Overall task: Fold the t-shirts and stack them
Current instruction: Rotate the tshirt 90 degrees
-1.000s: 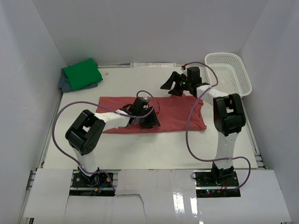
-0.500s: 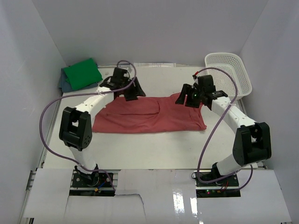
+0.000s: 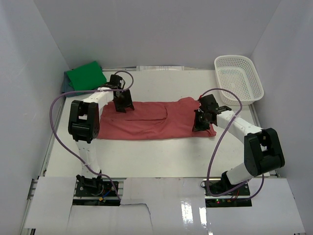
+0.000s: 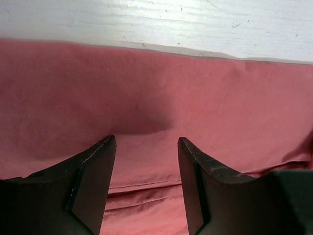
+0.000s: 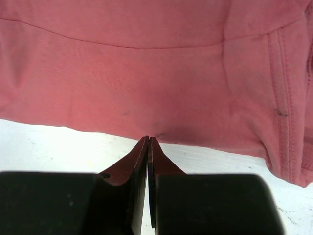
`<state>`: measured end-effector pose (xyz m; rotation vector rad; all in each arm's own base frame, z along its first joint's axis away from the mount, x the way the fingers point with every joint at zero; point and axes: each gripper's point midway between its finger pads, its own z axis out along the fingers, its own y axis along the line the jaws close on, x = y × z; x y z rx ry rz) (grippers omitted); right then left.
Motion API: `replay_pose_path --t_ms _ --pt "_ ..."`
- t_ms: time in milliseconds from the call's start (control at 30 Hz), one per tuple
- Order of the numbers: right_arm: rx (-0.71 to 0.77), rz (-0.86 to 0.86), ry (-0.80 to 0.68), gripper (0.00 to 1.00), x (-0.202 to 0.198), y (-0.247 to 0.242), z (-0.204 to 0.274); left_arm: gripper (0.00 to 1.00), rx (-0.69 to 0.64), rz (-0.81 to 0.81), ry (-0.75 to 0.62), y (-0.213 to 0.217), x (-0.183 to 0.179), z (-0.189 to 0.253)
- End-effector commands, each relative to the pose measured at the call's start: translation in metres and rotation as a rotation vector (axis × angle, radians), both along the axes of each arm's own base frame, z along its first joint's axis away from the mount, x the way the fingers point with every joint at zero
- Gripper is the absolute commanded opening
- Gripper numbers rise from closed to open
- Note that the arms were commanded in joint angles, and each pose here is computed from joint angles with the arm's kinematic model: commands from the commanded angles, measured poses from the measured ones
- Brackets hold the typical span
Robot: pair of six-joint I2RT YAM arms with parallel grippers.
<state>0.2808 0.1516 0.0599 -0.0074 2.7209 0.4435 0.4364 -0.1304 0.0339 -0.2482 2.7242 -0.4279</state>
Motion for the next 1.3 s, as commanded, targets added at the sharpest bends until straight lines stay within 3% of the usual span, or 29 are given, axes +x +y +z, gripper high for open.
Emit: replay_pose_path --t_ms 0,333,633,1033,1267 --pt "-0.047 -0.011 -0.031 0.08 0.008 -0.007 -0.004 0.64 0.074 -0.008 -0.045 0.011 0.011 0.011" --pt "-0.119 -0.004 0.042 0.08 0.029 -0.006 -0.032 0.64 0.178 0.024 -0.020 0.032 0.004 0.003" --pt "-0.159 -0.015 0.072 0.08 0.051 -0.004 -0.049 0.64 0.335 0.075 0.124 0.063 -0.031 -0.028" --pt "-0.159 -0.046 0.008 0.08 0.138 0.003 -0.040 0.64 0.297 0.048 0.245 0.058 -0.098 -0.045" --pt "-0.054 -0.060 -0.042 0.08 0.198 0.008 -0.030 0.64 0.240 0.014 0.281 0.042 -0.133 -0.041"
